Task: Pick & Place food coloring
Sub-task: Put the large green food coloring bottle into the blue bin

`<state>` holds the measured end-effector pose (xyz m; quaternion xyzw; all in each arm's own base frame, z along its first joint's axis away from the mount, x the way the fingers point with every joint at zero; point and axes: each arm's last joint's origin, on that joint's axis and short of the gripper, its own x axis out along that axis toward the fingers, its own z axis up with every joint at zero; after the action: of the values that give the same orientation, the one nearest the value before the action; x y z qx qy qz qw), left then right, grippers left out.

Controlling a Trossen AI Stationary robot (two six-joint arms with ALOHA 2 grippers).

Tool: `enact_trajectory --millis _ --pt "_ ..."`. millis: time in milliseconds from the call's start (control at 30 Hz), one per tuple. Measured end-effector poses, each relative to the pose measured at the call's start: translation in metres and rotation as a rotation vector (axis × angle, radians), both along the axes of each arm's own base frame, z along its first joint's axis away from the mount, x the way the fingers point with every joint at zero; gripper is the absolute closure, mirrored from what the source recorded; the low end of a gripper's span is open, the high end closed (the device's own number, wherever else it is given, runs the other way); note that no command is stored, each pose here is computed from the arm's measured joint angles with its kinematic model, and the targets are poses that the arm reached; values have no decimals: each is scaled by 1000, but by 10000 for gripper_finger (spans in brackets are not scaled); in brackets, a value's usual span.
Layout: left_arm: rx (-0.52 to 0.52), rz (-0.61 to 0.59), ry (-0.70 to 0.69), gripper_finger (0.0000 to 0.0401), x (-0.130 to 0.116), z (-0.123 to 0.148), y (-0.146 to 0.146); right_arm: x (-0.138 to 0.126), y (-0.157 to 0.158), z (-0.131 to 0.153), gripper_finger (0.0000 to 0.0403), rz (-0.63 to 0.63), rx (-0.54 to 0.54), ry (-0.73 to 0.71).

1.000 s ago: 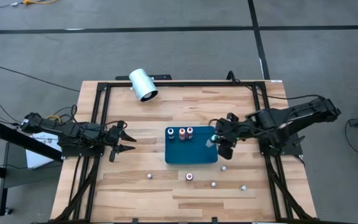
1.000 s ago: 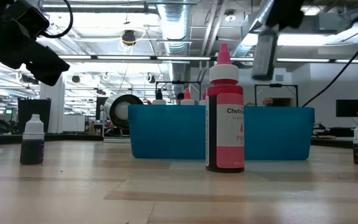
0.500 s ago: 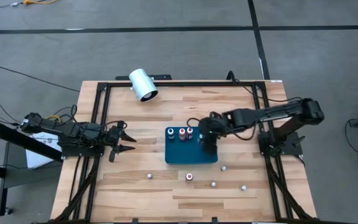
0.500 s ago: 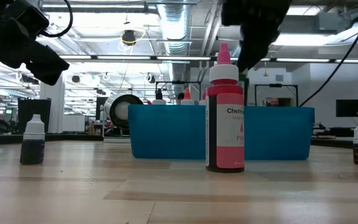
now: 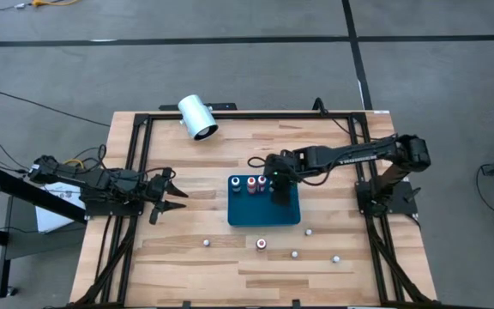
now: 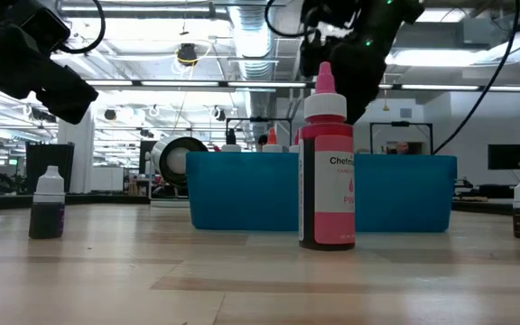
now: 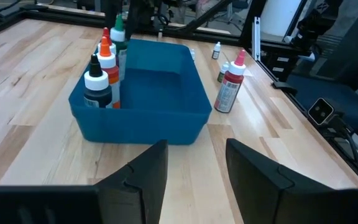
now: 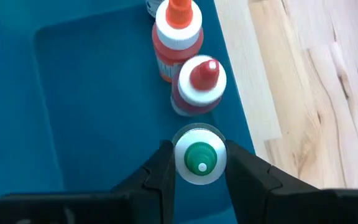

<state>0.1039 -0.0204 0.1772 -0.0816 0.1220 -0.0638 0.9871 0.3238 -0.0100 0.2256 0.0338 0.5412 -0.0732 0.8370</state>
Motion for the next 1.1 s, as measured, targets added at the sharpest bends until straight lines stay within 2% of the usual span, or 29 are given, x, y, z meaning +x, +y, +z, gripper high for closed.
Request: enact_trajectory --millis 367,700,1100 --pt "0 -1 -1 248 0 0 0 6 -7 -10 298 -4 -19 11" --pt "5 -12 -1 248 0 0 0 6 -7 -10 258 -14 -39 10" --pt "-1 -47 0 248 0 0 -1 5 -7 -6 260 -22 -30 -3"
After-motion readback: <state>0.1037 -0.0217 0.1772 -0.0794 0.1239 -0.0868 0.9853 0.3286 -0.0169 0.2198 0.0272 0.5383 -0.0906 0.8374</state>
